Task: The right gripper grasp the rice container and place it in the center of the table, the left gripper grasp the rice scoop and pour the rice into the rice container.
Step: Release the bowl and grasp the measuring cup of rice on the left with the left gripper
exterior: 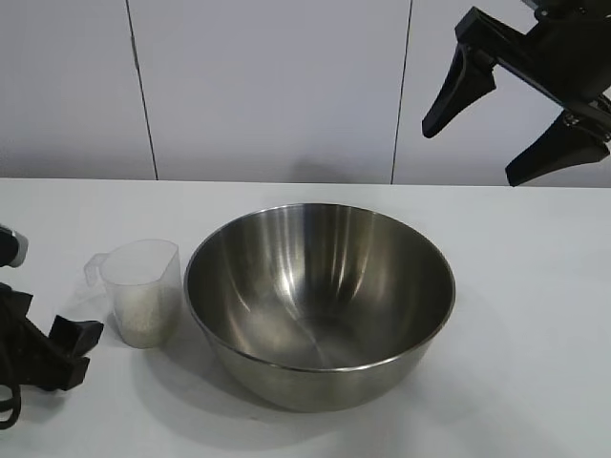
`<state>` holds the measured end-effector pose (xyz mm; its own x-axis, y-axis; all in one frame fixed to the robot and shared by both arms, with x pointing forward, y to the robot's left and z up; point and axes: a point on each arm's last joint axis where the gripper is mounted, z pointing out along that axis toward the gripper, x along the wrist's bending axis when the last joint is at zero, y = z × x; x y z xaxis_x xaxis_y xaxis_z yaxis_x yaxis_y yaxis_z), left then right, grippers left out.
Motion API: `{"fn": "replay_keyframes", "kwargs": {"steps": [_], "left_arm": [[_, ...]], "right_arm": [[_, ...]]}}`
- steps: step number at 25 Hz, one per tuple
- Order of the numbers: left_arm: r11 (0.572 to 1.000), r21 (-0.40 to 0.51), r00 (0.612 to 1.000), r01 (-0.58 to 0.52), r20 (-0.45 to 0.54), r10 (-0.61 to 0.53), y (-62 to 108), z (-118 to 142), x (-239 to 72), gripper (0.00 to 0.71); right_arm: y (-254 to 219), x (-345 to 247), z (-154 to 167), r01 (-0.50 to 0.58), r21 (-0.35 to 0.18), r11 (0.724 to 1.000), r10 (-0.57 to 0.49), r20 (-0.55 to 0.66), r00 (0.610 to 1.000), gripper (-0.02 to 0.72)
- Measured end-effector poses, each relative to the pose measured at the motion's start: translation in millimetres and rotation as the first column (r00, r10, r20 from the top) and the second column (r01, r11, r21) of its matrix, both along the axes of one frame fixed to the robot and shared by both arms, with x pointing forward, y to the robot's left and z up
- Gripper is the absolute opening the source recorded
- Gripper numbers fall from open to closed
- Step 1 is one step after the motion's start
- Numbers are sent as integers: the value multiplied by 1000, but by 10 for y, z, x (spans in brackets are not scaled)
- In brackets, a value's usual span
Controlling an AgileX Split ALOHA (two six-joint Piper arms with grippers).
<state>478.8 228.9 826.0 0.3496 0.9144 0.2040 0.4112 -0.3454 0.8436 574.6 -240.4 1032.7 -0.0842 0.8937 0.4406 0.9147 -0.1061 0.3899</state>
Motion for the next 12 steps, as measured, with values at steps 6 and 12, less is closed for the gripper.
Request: {"fn": "replay_keyframes", "kwargs": {"steps": [6,12], "left_arm": [[1000,-13,999,-3,34,3,-31,29,100,570],[1000,-28,998,-7,55,9,-73,-7,233,570]], "right_arm": [[-1,-1,-1,-2,-2,1000,2,-1,1000,641],[-1,-2,-1,-2,-2,1000,2,-2,1000,641]]}}
